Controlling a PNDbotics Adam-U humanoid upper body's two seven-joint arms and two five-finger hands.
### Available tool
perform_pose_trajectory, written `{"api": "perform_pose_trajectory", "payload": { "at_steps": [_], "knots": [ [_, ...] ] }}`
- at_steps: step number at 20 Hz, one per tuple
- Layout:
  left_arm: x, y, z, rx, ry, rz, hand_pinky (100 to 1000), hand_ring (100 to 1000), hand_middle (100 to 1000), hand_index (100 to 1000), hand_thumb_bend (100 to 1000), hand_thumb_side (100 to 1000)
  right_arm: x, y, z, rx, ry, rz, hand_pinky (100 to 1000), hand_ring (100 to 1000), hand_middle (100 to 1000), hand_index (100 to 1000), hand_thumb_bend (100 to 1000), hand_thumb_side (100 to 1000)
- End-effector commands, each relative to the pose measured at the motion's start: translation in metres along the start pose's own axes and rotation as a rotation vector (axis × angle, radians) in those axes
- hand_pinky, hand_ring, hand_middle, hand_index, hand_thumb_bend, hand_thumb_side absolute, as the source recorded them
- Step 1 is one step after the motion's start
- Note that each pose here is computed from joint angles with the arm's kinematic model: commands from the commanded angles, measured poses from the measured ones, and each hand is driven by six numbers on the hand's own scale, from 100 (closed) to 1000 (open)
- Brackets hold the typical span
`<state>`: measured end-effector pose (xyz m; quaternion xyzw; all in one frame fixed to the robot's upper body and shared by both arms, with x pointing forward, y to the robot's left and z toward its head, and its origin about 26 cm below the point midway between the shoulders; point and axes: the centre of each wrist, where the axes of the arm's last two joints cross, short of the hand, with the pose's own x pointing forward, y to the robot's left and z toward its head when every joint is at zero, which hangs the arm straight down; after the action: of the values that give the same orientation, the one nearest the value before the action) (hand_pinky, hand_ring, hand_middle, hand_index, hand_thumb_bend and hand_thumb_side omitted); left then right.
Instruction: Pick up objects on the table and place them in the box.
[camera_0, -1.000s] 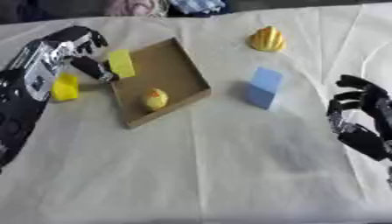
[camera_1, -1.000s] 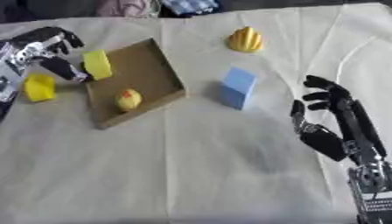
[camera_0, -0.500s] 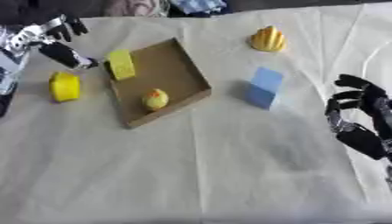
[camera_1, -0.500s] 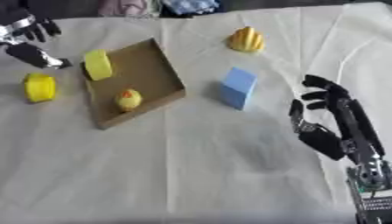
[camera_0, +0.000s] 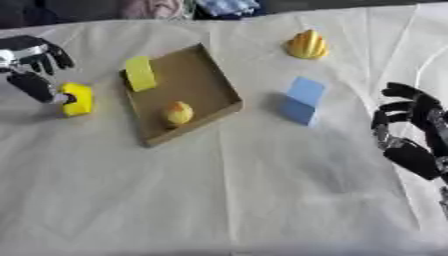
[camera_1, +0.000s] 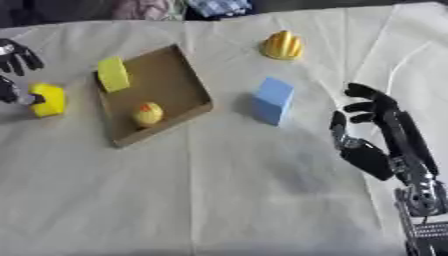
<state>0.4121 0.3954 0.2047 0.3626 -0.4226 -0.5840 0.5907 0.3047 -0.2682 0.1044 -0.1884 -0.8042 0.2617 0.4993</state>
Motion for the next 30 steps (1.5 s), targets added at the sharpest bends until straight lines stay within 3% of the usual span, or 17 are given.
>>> {"api": "perform_pose_trajectory", "payload": {
  "at_steps": [1, 7, 12, 20, 24, 30],
  "knots": [
    [-0.013, 0.007, 0.006, -0.013, 0.045, -0.040, 736, 690, 711, 792, 481, 194, 0.004, -0.009, -0.002, -0.014, -0.020, 0.029, 675, 733, 802, 891, 100, 361],
    [-0.014, -0.005, -0.003, -0.034, 0.059, -0.051, 733, 687, 714, 793, 476, 181, 0.004, -0.008, -0.003, -0.013, -0.021, 0.026, 675, 733, 802, 891, 100, 360],
    [-0.008, -0.008, -0.007, 0.072, 0.067, -0.080, 665, 579, 586, 687, 402, 104, 0.004, -0.008, -0.002, -0.014, -0.019, 0.026, 675, 733, 802, 891, 100, 361],
    [0.004, -0.003, -0.005, 0.303, 0.069, -0.108, 569, 458, 447, 531, 289, 100, 0.004, -0.008, -0.002, -0.013, -0.020, 0.024, 675, 733, 802, 891, 100, 361],
    [0.017, 0.012, 0.001, 0.368, 0.013, -0.059, 571, 453, 440, 525, 310, 100, 0.004, -0.008, -0.002, -0.013, -0.019, 0.024, 675, 732, 802, 891, 100, 360],
    [0.056, 0.035, 0.011, 0.392, -0.147, -0.033, 584, 465, 454, 542, 335, 100, 0.004, -0.007, -0.002, -0.009, -0.020, 0.022, 675, 732, 802, 891, 100, 360]
  ]
}}
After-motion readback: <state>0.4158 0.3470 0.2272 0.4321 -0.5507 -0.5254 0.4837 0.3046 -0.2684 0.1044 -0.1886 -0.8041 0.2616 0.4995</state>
